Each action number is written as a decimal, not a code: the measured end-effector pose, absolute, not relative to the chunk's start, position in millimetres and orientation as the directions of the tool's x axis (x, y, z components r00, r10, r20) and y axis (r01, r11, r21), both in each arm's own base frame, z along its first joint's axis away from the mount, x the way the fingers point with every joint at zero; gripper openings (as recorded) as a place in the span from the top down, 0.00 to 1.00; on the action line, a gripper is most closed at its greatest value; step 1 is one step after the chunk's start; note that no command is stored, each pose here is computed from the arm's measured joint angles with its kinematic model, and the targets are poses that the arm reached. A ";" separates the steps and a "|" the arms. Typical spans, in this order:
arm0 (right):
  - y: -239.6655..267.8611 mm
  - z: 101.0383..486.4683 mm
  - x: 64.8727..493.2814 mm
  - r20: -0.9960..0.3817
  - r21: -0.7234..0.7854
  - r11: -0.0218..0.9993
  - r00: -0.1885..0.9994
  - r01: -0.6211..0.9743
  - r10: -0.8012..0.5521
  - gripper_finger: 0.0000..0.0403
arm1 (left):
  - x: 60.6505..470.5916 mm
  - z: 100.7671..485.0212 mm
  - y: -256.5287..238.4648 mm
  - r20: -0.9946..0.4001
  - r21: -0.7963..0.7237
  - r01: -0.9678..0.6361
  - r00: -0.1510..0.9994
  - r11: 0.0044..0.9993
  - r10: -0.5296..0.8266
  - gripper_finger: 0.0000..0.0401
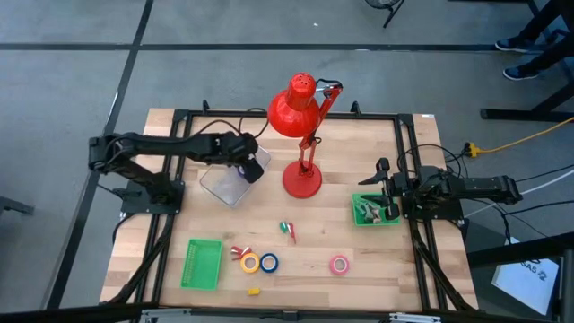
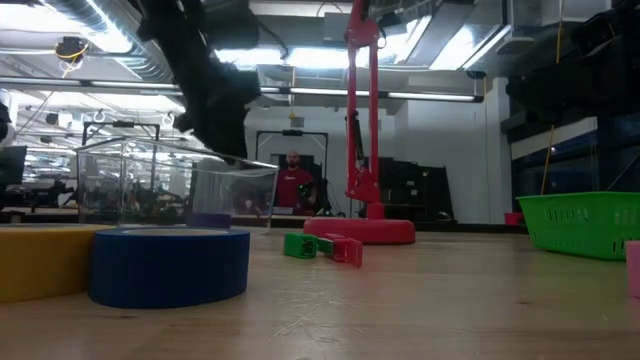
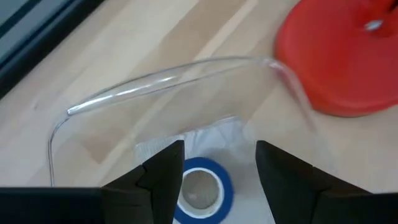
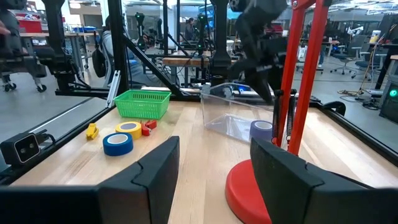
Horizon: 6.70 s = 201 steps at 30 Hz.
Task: Pick and place Stapler, Stapler remover, tape
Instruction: Put the yellow tape into the transparent bin, then put the blue tape into the transparent bin
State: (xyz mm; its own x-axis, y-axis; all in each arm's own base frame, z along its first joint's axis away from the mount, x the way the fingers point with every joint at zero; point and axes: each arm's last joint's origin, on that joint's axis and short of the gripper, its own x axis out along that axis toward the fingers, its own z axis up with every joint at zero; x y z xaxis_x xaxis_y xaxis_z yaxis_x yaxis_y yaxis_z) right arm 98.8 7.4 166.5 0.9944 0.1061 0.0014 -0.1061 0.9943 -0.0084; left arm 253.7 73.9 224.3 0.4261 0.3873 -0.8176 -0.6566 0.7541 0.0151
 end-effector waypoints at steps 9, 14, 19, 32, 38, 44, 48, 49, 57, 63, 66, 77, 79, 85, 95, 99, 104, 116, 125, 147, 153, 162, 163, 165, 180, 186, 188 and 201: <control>7.3 166.6 98.8 0.002 -0.009 0.994 0.994 -0.106 0.106 0.51 | 248.6 246.2 41.8 -0.767 -0.025 -0.563 0.541 0.826 0.345 0.51; 7.3 166.5 98.8 0.002 -0.009 0.994 0.994 -0.106 0.106 0.51 | 245.0 256.4 15.9 -0.740 -0.015 -0.445 0.607 0.896 0.289 0.52; 7.3 166.6 98.8 0.002 -0.008 0.994 0.994 -0.106 0.106 0.51 | 243.6 259.2 -11.7 -0.732 -0.016 -0.336 0.646 0.942 0.218 0.52; 7.3 166.6 98.8 0.002 -0.009 0.994 0.994 -0.106 0.106 0.51 | 244.6 258.4 -100.4 -0.644 -0.053 -0.016 0.765 0.998 -0.021 0.52; 7.4 166.7 98.8 0.002 -0.009 0.994 0.994 -0.107 0.107 0.51 | 248.7 237.8 -142.7 -0.650 -0.072 0.098 0.750 0.993 -0.122 0.52; 7.4 166.6 98.8 0.002 -0.009 0.994 0.994 -0.106 0.106 0.51 | 252.8 215.8 -167.2 -0.680 -0.091 0.188 0.706 0.978 -0.199 0.52; 7.3 166.6 98.8 0.002 -0.009 0.994 0.994 -0.106 0.106 0.51 | 251.6 202.8 -177.7 -0.719 -0.057 0.300 0.649 0.952 -0.248 0.52; 7.4 166.6 98.8 0.002 -0.009 0.994 0.994 -0.107 0.107 0.51 | 250.8 200.2 -180.3 -0.726 -0.042 0.329 0.639 0.943 -0.255 0.52; 7.4 166.6 98.8 0.002 -0.009 0.994 0.994 -0.107 0.107 0.51 | 247.2 181.5 -192.7 -0.780 0.007 0.477 0.552 0.879 -0.294 0.52; 7.4 166.6 98.8 0.002 -0.009 0.994 0.994 -0.106 0.106 0.51 | 254.4 163.2 -191.4 -0.815 -0.006 0.452 0.515 0.892 -0.267 0.52; 7.3 166.6 98.8 0.002 -0.009 0.994 0.994 -0.106 0.106 0.51 | 259.5 153.8 -187.3 -0.835 -0.058 0.407 0.481 0.912 -0.268 0.52; 7.3 166.7 98.8 0.002 -0.009 0.994 0.994 -0.106 0.106 0.51 | 270.2 137.1 -190.5 -0.863 -0.166 0.310 0.414 0.936 -0.290 0.56; 7.4 166.6 98.8 0.001 -0.009 0.994 0.994 -0.106 0.106 0.51 | 271.6 135.0 -191.6 -0.866 -0.172 0.299 0.408 0.939 -0.289 0.61; 7.3 166.6 98.8 0.001 -0.009 0.994 0.994 -0.106 0.106 0.51 | 273.4 134.0 -190.4 -0.871 -0.229 0.224 0.388 0.948 -0.302 0.86; 7.4 166.7 98.8 0.002 -0.009 0.994 0.994 -0.106 0.106 0.51 | 276.2 144.7 -189.1 -0.856 -0.267 0.176 0.409 0.948 -0.317 0.92; 7.3 166.7 98.8 0.002 -0.009 0.994 0.994 -0.106 0.106 0.51 | 277.3 157.2 -186.4 -0.862 -0.231 0.172 0.420 0.958 -0.283 0.92; 7.3 166.6 98.8 0.002 -0.009 0.994 0.994 -0.106 0.106 0.51 | 280.9 168.6 -179.7 -0.856 -0.187 0.181 0.453 0.966 -0.251 0.92; 7.3 166.6 98.8 0.002 -0.009 0.994 0.994 -0.106 0.106 0.51 | 283.9 206.9 -144.9 -0.800 -0.158 0.071 0.576 0.985 -0.170 0.91; 7.4 166.6 98.8 0.002 -0.009 0.994 0.994 -0.106 0.106 0.51 | 277.4 235.5 -108.6 -0.780 -0.119 -0.023 0.621 0.993 -0.079 0.91; 7.4 166.7 98.8 0.002 -0.009 0.994 0.994 -0.106 0.106 0.51 | 242.0 271.6 5.3 -0.824 0.040 -0.328 0.523 0.944 0.217 0.91; 7.4 166.6 98.8 0.002 -0.009 0.994 0.994 -0.106 0.106 0.51 | 235.1 260.2 37.8 -0.848 0.074 -0.420 0.452 0.904 0.279 0.89; 7.3 166.6 98.8 0.002 -0.009 0.994 0.994 -0.106 0.106 0.51 | 231.0 234.1 57.3 -0.853 0.052 -0.380 0.464 0.924 0.239 0.89; 7.3 166.6 98.8 0.002 -0.009 0.994 0.994 -0.106 0.106 0.51 | 230.8 231.3 58.2 -0.855 0.082 -0.342 0.458 0.936 0.242 0.89; 7.3 166.6 98.8 0.002 -0.009 0.994 0.994 -0.106 0.106 0.51 | 230.2 225.1 60.9 -0.867 0.139 -0.266 0.433 0.954 0.247 0.88; 7.3 166.7 98.8 0.002 -0.009 0.994 0.994 -0.106 0.106 0.51 | 240.1 198.9 81.2 -0.904 0.112 -0.140 0.398 0.984 0.159 0.88; 7.4 166.6 98.8 0.002 -0.009 0.994 0.994 -0.106 0.106 0.51 | 241.7 194.1 82.1 -0.912 0.099 -0.171 0.378 0.980 0.158 0.86; 7.3 166.6 98.8 0.002 -0.009 0.994 0.994 -0.106 0.106 0.51 | 241.8 194.3 82.3 -0.911 0.102 -0.173 0.379 0.980 0.162 0.84; 7.3 166.6 98.8 0.002 -0.009 0.994 0.994 -0.106 0.106 0.51 | 240.8 194.4 84.6 -0.906 0.148 -0.264 0.350 0.953 0.238 0.66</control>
State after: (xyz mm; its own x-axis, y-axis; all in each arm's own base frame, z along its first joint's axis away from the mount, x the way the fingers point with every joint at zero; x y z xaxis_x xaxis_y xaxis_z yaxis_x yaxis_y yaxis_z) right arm 98.8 7.3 166.6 0.9944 0.1059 0.0017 -0.1059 0.9943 -0.0087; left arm 240.8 84.6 194.4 0.3497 0.2376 -0.9062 -0.2639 0.9531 0.1481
